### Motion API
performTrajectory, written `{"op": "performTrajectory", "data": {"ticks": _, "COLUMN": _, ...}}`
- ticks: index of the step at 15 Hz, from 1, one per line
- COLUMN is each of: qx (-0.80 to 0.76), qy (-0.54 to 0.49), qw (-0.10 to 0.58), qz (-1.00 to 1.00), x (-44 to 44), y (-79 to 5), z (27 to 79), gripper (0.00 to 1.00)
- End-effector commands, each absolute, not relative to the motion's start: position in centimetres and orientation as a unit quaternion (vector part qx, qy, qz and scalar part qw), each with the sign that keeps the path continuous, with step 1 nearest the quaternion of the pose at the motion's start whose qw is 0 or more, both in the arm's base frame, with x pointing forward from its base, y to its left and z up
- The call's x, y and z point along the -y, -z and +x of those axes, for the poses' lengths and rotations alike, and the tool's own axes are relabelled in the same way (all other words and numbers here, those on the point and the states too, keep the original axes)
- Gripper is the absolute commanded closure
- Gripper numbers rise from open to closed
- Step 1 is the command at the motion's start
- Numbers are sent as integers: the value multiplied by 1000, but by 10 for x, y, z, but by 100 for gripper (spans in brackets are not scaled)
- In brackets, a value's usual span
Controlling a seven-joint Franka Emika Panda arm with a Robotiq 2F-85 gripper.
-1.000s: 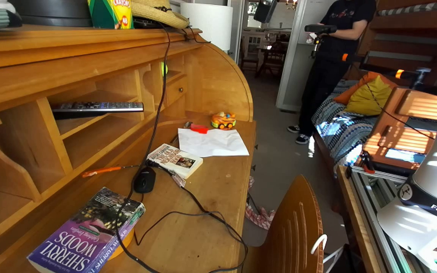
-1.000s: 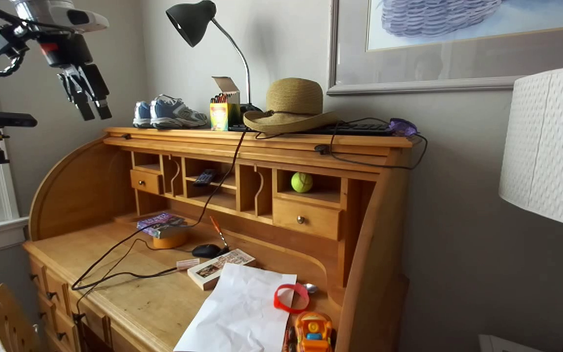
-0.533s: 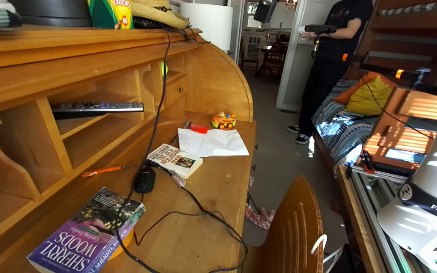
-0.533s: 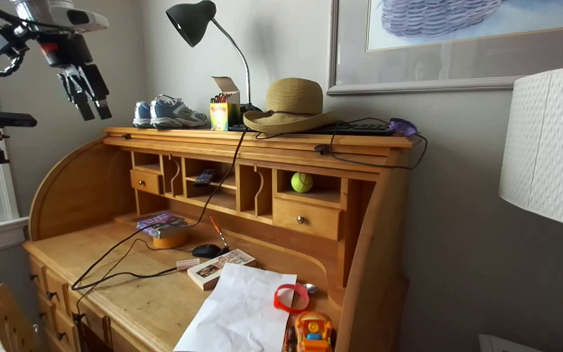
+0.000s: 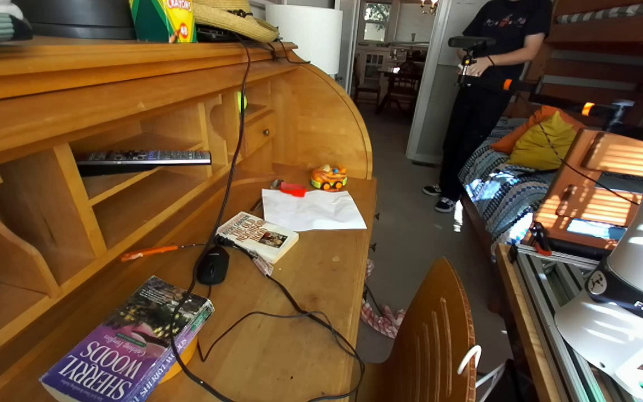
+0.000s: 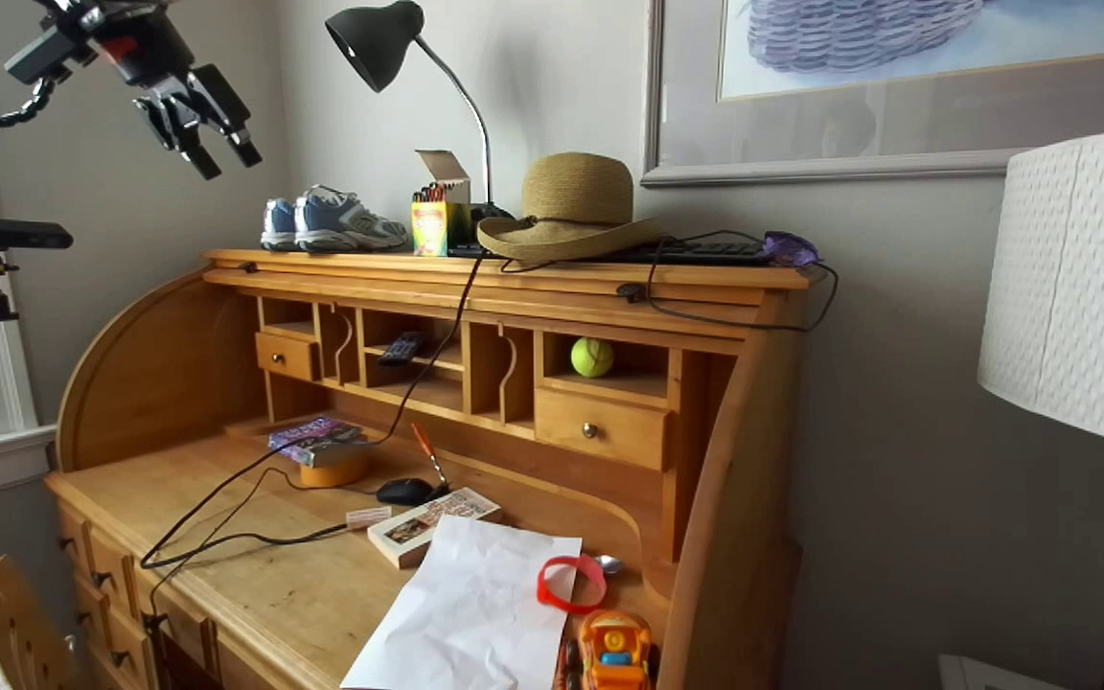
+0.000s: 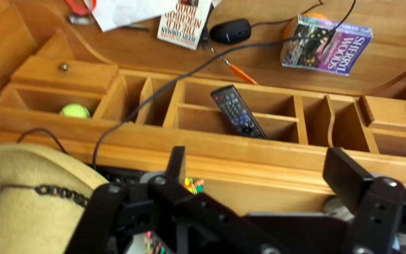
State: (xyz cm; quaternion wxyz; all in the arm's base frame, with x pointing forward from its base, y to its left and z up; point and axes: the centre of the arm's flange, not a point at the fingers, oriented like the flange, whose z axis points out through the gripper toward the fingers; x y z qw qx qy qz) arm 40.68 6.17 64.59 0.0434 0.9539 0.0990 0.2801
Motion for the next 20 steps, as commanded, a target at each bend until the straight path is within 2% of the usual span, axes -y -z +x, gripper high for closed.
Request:
{"op": "performTrajectory", "data": {"ticks": 1, "qx": -179, "qy": -336, "qw": 56, "qz": 923, "x": -118, "y": -687, "z": 450, "gripper": 0}}
{"op": "performTrajectory", "data": {"ticks": 8, "qx": -222, "qy": -384, "qw": 61, "qz": 894, "x": -238, "y": -726, "z": 496, "gripper": 0}}
{"op": "performTrajectory", "data": {"ticks": 9, "qx": -240, "qy": -382, "qw": 66, "qz": 890, "x": -242, "y": -726, "z": 498, "gripper": 0}}
{"op": "performTrajectory", "data": {"ticks": 10, "qx": -234, "qy": -387, "qw": 57, "qz": 890, "x": -225, "y": -717, "z": 477, "gripper": 0}}
{"op": "performTrajectory", "data": {"ticks": 14, "qx": -243, "qy": -389, "qw": 56, "qz": 887, "x": -235, "y": -717, "z": 492, "gripper": 0}}
{"op": "performTrajectory", "data": {"ticks": 20, "qx": -170, "qy": -402, "qw": 0, "qz": 900, "x": -276, "y": -703, "z": 525, "gripper": 0}}
